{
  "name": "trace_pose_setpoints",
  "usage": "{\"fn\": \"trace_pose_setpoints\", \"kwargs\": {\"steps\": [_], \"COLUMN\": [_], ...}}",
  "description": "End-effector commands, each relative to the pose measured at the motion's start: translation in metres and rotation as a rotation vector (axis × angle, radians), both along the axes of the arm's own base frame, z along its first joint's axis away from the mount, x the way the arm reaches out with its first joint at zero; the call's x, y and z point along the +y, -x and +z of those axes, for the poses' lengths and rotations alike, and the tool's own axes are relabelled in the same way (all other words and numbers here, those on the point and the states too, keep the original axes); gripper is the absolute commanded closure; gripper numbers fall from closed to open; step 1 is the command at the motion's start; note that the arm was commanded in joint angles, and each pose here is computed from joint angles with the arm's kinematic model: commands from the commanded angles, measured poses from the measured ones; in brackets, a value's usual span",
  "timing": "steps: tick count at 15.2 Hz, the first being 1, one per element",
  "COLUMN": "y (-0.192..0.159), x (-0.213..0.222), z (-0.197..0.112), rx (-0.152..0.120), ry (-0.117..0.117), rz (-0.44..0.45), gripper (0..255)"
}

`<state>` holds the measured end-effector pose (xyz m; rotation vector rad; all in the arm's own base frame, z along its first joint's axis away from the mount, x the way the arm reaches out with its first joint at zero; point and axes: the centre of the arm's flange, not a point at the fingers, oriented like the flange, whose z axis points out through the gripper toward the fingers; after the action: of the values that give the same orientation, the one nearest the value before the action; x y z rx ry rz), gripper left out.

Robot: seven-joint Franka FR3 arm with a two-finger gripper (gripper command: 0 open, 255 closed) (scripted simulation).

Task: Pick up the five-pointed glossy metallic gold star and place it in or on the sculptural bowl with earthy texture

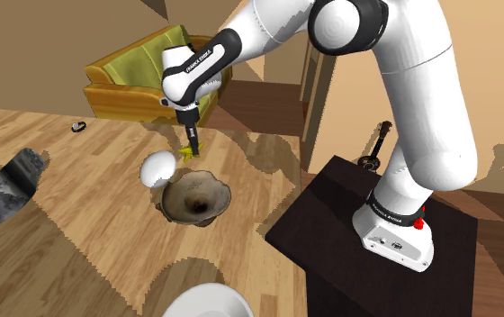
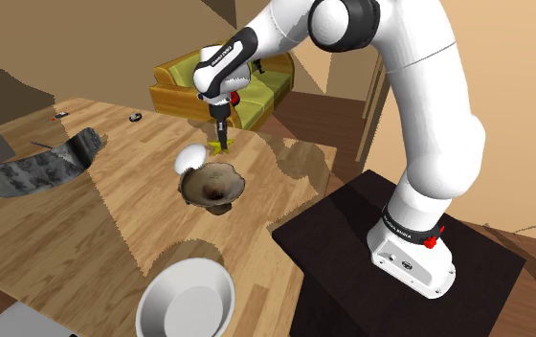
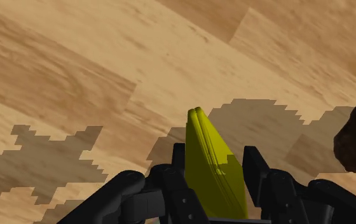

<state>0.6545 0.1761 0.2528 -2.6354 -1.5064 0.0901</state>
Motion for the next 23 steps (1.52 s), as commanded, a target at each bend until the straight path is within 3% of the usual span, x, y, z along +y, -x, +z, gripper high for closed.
{"fn": "trace_pose_setpoints", "kwargs": {"steps": [1,23], "y": [0.001,0.001], "x": [0.0,0.0], "z": [0.011,0.127], "rx": [0.0,0.0], "ry": [0.0,0.0], "rz": [0.0,0.0], "gripper": [255,255]}}
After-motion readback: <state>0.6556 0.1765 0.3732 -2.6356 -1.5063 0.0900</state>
